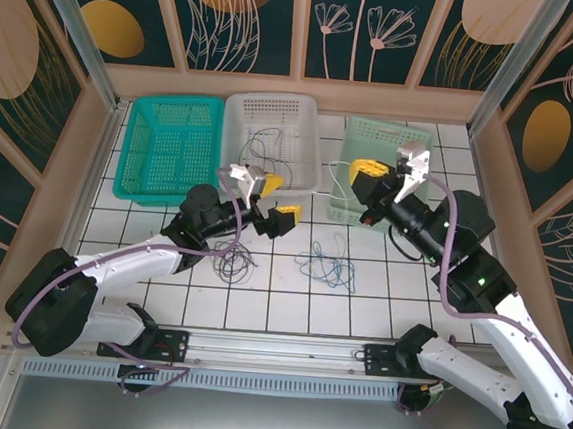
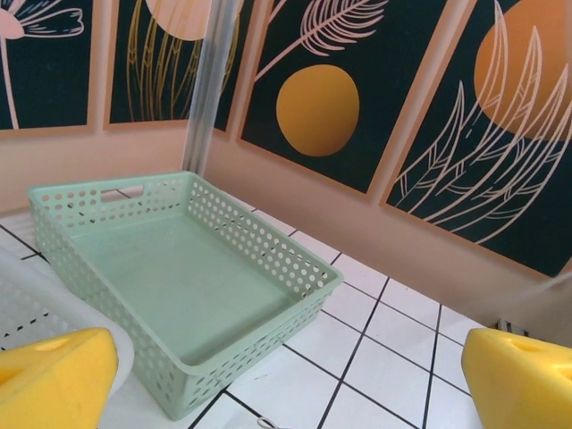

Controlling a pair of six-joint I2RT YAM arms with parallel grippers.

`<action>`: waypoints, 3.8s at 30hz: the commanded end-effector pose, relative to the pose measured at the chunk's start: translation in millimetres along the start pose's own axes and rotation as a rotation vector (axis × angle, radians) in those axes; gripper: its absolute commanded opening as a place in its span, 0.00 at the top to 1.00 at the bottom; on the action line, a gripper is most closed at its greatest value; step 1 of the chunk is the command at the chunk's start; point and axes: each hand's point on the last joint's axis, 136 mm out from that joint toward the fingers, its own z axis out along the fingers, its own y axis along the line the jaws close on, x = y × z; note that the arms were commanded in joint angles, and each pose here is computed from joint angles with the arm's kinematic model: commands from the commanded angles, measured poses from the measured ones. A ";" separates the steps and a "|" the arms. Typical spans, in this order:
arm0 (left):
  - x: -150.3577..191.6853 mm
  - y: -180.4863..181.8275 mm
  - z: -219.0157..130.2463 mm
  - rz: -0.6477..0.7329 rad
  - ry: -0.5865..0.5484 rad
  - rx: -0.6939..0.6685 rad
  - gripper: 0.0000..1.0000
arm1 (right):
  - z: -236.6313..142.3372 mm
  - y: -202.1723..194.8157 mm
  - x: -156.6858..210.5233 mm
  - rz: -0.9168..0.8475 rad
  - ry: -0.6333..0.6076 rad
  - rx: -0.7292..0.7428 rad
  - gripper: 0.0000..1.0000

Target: Untangle the cables

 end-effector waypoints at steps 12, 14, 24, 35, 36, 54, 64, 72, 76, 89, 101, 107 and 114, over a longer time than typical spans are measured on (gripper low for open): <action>-65.3 -20.6 -13.6 0.245 -0.154 -0.007 0.02 | -2.5 -9.4 49.6 0.025 0.106 0.014 1.00; -76.2 -25.3 -17.7 0.264 -0.181 -0.007 0.01 | -1.5 -11.6 58.3 0.031 0.121 0.019 1.00; -83.8 -39.5 2.9 0.353 -0.121 0.095 0.01 | 10.6 -3.6 88.8 0.034 0.208 -0.053 1.00; -57.3 -62.4 25.7 0.420 0.039 0.342 0.05 | 2.8 7.3 92.6 0.018 0.229 -0.118 1.00; -53.7 -63.6 25.8 0.413 0.053 0.357 0.06 | 2.2 9.0 92.7 0.016 0.229 -0.130 1.00; -37.7 -78.8 34.9 0.336 0.174 0.541 0.84 | 1.2 11.0 89.5 0.008 0.220 -0.158 1.00; -44.4 -69.0 37.6 0.342 0.156 0.451 1.00 | 8.4 -9.9 104.3 0.017 0.269 -0.066 0.75; -87.3 24.5 38.3 0.228 0.078 -0.037 1.00 | 10.4 -51.7 110.4 -0.013 0.261 0.163 0.19; -131.2 106.0 -11.2 0.090 -0.071 -0.357 1.00 | 11.1 -66.6 124.7 -0.015 0.300 0.236 0.18; -166.2 209.7 -126.3 0.009 -0.226 -0.898 1.00 | 22.8 -75.6 169.2 0.002 0.393 0.239 0.16; -86.2 306.6 -202.5 -0.224 -0.171 -1.186 1.00 | 16.9 -91.3 255.4 0.161 0.608 0.294 0.19; -49.1 324.3 -200.5 -0.310 -0.093 -1.196 0.87 | 10.7 -93.8 288.7 0.253 0.675 0.317 0.25; -26.8 328.1 -203.7 -0.374 -0.065 -1.219 0.12 | -2.4 -92.3 314.2 0.328 0.750 0.333 0.28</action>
